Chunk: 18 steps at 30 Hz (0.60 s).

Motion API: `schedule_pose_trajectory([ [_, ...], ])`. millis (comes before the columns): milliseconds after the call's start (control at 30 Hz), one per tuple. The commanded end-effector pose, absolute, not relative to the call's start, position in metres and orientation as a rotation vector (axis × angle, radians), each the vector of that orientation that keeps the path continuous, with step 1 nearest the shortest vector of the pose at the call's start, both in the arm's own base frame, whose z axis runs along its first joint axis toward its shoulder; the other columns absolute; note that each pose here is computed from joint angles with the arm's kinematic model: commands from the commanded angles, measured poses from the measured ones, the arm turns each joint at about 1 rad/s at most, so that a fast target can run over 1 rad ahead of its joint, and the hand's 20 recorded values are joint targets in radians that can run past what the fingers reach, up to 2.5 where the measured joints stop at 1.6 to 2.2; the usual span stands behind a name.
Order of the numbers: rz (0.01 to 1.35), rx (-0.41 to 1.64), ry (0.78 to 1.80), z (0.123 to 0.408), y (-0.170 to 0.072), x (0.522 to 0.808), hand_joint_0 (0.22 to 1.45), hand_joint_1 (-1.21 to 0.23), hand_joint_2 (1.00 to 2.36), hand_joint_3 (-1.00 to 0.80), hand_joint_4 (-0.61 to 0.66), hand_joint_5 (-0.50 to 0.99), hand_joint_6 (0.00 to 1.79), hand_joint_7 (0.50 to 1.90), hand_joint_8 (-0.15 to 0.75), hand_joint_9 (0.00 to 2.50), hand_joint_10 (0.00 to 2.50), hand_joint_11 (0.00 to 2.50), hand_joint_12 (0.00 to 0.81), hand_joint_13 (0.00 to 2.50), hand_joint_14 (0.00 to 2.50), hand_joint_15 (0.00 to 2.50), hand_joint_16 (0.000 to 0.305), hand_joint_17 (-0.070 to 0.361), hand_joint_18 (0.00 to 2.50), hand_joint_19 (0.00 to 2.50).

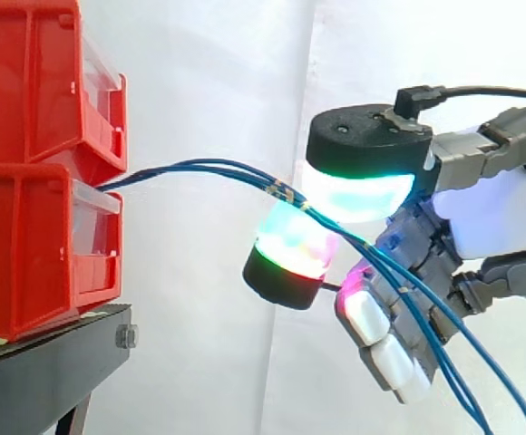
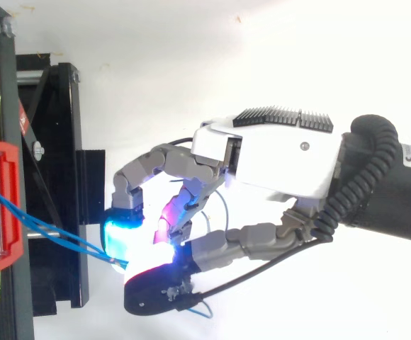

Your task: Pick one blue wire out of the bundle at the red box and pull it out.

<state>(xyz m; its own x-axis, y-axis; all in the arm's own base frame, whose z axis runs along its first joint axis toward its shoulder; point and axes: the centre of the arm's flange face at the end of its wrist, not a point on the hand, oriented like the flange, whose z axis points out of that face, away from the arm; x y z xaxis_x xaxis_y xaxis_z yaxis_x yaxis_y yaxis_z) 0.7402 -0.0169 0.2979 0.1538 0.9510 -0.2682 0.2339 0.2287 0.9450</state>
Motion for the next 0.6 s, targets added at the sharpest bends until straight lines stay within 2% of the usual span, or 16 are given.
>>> schedule_pose_trajectory([
  [0, 0.78, 1.256, 1.343, 0.2985, -0.0173, 0.7384, 0.76, -0.8, 1.01, -0.3, -0.02, -0.15, 1.01, 1.09, 0.344, 0.96, 0.01, 0.46, 0.413, 0.97, 0.01, 0.46, 0.05, 0.111, 0.84, 0.42],
  [33, 0.782, 1.256, 1.343, 0.2985, -0.0171, 0.7384, 0.7, -0.77, 1.01, -0.31, 0.04, -0.16, 0.99, 1.11, 0.332, 0.93, 0.01, 0.41, 0.411, 0.95, 0.01, 0.44, 0.051, 0.115, 0.84, 0.41],
  [67, 0.784, 1.259, 1.342, 0.2991, -0.0171, 0.7385, 0.67, -0.75, 1.01, -0.31, 0.04, -0.16, 0.98, 1.02, 0.319, 0.92, 0.01, 0.34, 0.408, 0.93, 0.01, 0.44, 0.051, 0.115, 0.8, 0.43],
  [133, 0.788, 1.26, 1.339, 0.2992, -0.017, 0.7387, 0.64, -0.75, 1.01, -0.3, 0.02, -0.16, 0.98, 0.99, 0.285, 0.91, 0.0, 0.25, 0.402, 0.93, 0.01, 0.42, 0.052, 0.116, 0.8, 0.45],
  [167, 0.789, 1.262, 1.338, 0.2992, -0.017, 0.7387, 0.62, -0.75, 1.01, -0.3, 0.03, -0.14, 0.94, 1.08, 0.274, 0.93, 0.0, 0.2, 0.408, 0.94, 0.01, 0.41, 0.053, 0.12, 0.82, 0.44],
  [333, 0.798, 1.27, 1.332, 0.2992, -0.0159, 0.7387, 0.59, -0.77, 1.01, -0.27, 0.02, -0.12, 0.9, 1.09, 0.255, 0.98, 0.0, 0.08, 0.418, 0.96, 0.01, 0.37, 0.057, 0.129, 0.86, 0.42],
  [433, 0.806, 1.276, 1.329, 0.2992, -0.0148, 0.7387, 0.59, -0.78, 1.01, -0.22, 0.04, -0.11, 0.89, 1.16, 0.262, 1.03, 0.0, 0.13, 0.422, 0.99, 0.01, 0.39, 0.056, 0.127, 0.89, 0.41],
  [500, 0.81, 1.285, 1.324, 0.2991, -0.0159, 0.7385, 0.6, -0.81, 1.01, -0.13, 0.05, -0.1, 0.91, 1.16, 0.309, 1.1, 0.0, 0.22, 0.437, 1.02, 0.01, 0.4, 0.058, 0.131, 0.94, 0.39],
  [533, 0.811, 1.286, 1.323, 0.2991, -0.0159, 0.7385, 0.63, -0.84, 1.01, -0.07, 0.05, -0.09, 0.93, 1.16, 0.367, 1.15, 0.01, 0.31, 0.446, 1.06, 0.01, 0.43, 0.058, 0.13, 0.97, 0.38],
  [567, 0.815, 1.288, 1.321, 0.2991, -0.0148, 0.7385, 0.66, -0.86, 1.02, -0.02, 0.04, -0.09, 0.94, 1.21, 0.381, 1.17, 0.01, 0.38, 0.439, 1.09, 0.01, 0.47, 0.055, 0.124, 0.98, 0.38],
])
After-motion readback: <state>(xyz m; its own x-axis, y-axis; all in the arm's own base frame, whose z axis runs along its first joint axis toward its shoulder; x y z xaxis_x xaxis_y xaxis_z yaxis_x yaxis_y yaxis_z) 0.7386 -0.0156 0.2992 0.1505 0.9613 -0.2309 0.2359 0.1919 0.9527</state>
